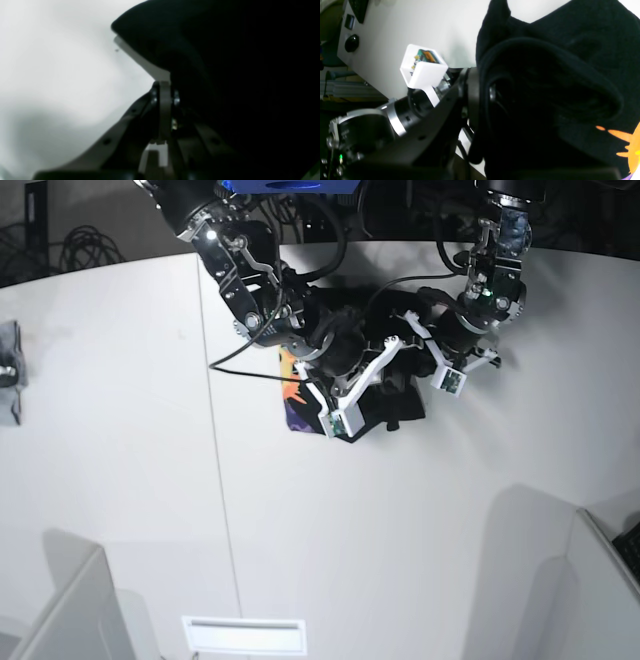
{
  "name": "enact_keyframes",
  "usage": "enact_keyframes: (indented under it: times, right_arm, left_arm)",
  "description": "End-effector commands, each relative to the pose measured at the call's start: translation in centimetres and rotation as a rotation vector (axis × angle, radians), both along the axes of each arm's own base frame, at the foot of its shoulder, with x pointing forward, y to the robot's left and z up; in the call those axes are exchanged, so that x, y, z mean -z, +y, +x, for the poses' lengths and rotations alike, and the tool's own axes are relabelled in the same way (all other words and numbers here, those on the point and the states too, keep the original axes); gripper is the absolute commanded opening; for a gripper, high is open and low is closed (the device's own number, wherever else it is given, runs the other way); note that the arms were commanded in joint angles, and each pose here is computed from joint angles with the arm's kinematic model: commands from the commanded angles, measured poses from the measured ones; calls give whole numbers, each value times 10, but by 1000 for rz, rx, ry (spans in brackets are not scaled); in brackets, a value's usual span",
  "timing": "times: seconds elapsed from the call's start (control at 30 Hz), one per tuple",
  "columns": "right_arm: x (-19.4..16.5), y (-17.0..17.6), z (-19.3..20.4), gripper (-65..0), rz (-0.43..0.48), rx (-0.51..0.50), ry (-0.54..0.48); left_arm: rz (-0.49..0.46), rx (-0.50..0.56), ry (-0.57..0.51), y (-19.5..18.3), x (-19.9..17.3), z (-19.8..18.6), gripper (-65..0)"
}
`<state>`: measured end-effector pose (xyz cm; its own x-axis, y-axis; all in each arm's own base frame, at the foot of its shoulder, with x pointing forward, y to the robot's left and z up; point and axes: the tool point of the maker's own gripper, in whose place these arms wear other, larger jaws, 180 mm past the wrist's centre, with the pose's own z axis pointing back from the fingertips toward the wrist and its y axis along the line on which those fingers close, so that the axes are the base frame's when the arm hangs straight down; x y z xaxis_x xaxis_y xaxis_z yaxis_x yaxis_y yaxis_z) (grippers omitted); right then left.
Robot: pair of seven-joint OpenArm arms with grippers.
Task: Fold the T-shirt properly
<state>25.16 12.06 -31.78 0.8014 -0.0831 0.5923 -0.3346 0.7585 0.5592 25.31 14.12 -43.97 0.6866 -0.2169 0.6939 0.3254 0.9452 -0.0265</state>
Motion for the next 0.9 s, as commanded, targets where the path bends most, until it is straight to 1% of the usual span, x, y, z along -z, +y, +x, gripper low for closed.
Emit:
enact_keyframes:
  times: [0.0,0.1,0.23,0.37,0.5,0.63,0.77,0.87]
  right_arm:
    - [-20,6,5,-650,47,2,-49]
    - [-22,7,5,-650,51,-1,-53]
    - [-8,7,4,-650,28,-2,-23]
    - [4,6,3,-650,8,-1,7]
    - [8,13,3,-650,16,1,28]
    - [12,14,3,-650,11,2,37]
    - [17,19,2,-650,9,2,54]
    - [25,20,6,-650,-8,-1,71]
  left_arm:
    - [84,-8,102,17,17,-19,-650]
    - [83,-13,100,19,16,-18,-650]
    - [88,-52,74,33,7,-14,-650]
    - [108,-121,-8,59,-23,-7,-650]
    - [142,-172,-26,81,-37,-11,-650]
    - [173,-265,-26,118,-46,-28,-650]
    - [106,-305,-31,146,-58,-49,-650]
    - [118,-358,-44,175,-69,-63,-650]
